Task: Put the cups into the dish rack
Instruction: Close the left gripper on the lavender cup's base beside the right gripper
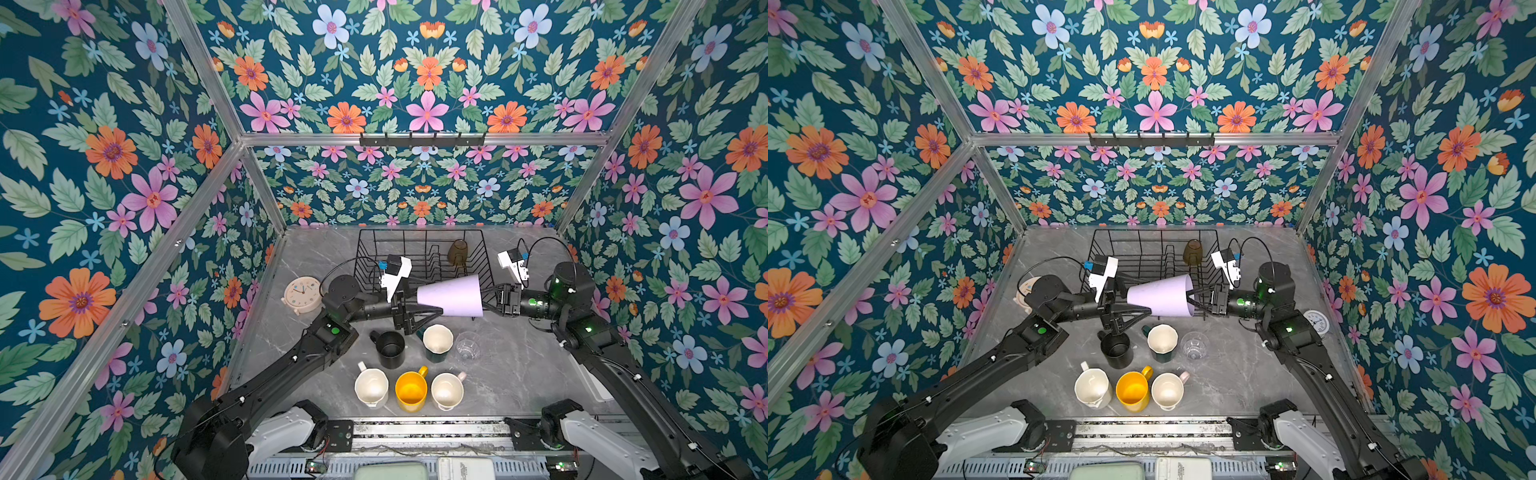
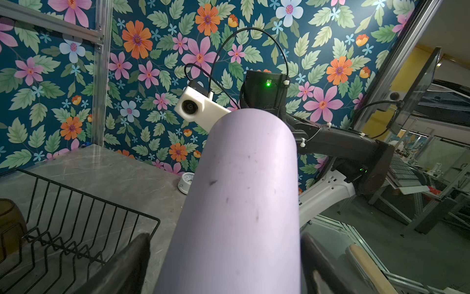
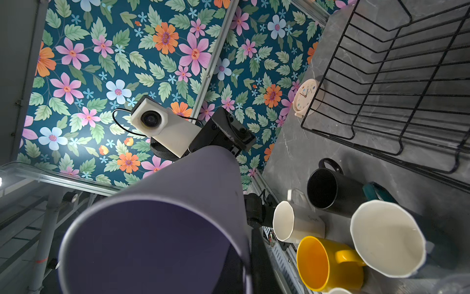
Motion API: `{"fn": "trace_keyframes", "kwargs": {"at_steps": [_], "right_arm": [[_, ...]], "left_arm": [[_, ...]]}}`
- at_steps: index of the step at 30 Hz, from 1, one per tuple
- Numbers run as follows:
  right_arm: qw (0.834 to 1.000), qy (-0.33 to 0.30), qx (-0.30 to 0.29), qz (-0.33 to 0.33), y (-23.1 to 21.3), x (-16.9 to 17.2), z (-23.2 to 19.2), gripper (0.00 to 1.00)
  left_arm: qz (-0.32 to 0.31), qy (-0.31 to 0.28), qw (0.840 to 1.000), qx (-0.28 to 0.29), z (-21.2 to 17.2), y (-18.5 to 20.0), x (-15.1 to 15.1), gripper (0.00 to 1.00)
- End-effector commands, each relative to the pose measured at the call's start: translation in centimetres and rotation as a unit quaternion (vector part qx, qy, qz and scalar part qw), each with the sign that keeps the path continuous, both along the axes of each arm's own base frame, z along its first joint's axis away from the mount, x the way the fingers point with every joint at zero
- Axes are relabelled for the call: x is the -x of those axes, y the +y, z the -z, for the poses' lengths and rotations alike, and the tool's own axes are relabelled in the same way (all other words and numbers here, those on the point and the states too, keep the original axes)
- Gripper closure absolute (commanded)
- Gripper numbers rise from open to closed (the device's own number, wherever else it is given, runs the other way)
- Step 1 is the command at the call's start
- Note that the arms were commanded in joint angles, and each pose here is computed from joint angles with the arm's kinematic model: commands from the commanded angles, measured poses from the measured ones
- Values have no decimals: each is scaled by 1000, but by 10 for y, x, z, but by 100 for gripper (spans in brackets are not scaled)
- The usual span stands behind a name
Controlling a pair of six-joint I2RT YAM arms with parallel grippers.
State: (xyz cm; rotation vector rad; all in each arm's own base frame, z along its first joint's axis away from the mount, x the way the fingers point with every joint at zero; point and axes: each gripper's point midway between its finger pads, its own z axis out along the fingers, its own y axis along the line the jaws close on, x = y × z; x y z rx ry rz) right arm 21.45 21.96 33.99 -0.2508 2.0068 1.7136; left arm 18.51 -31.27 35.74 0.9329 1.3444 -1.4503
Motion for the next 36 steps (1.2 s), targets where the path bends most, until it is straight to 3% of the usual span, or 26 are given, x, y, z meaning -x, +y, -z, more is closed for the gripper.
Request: {"fn": "trace_keyframes", "kwargs": {"at_steps": [1,17,23,29,36], "right_arm": [[1000,-20,-15,-7,2,0,-10,100],[999,-13,-30,-16,5,-3,-7,100],[999,-10,-35,-23,6,-2,-6,100],[999,-2,-30,-16,5,-3,0,100],[1000,3,-16,4,2,-7,7,100]], "left_arm": [[11,-29,999,15,-11,-2,6,8],[50,-41,998,26,-16,-15,21,12],[53,-44,997,30,-19,-14,24,19],[53,-48,997,34,-23,-12,26,27],[51,-46,997,36,-24,-11,26,50]]}}
